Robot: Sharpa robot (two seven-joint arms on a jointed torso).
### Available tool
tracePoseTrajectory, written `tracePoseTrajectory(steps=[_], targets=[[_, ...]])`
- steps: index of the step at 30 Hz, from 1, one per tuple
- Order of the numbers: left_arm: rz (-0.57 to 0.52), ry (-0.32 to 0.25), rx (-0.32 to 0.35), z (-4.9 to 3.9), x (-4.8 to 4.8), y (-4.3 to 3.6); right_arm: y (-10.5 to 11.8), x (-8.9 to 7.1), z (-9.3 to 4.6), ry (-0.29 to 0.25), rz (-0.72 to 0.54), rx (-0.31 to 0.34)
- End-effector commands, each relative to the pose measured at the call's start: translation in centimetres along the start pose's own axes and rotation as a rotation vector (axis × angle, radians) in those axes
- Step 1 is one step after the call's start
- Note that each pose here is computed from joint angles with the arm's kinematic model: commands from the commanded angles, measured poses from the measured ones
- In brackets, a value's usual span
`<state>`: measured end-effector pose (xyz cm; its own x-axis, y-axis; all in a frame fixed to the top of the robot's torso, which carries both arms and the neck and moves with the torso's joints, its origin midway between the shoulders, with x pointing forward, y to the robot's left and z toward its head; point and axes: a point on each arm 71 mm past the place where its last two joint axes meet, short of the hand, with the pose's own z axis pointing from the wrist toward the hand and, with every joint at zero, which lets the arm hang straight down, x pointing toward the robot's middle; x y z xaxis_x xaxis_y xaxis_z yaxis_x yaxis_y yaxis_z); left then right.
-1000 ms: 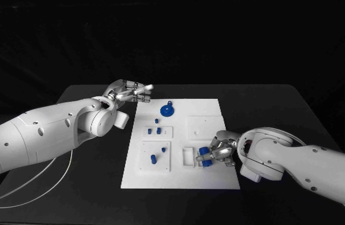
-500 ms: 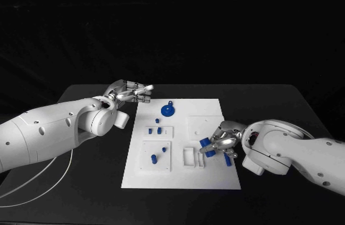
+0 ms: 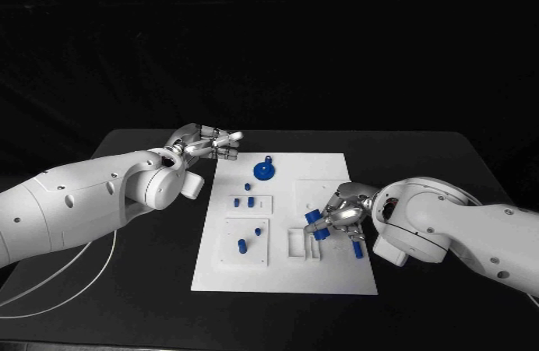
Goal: Assemble the parts on the task board
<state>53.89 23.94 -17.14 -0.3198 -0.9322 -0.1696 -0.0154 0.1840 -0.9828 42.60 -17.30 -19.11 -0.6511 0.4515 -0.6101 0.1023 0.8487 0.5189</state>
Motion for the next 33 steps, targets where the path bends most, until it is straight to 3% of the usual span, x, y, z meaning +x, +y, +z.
tracePoseTrajectory(steps=[1, 9, 15, 33], targets=[[-0.001, 0.024, -0.002, 0.12, 0.44, -0.08, -0.1, 0.8, 0.5, 0.073, -0.085, 0.037], [0.002, 0.035, -0.006, 0.25, 0.8, -0.08, 0.3, 2.2, 1.5, 0.112, -0.183, 0.041], [0.005, 0.039, -0.008, 0.27, 0.91, -0.07, 0.8, 2.9, 2.1, 0.11, -0.236, 0.04], [0.009, 0.047, -0.017, 0.31, 1.09, -0.01, 1.2, 3.4, 3.0, 0.123, -0.294, 0.045]])
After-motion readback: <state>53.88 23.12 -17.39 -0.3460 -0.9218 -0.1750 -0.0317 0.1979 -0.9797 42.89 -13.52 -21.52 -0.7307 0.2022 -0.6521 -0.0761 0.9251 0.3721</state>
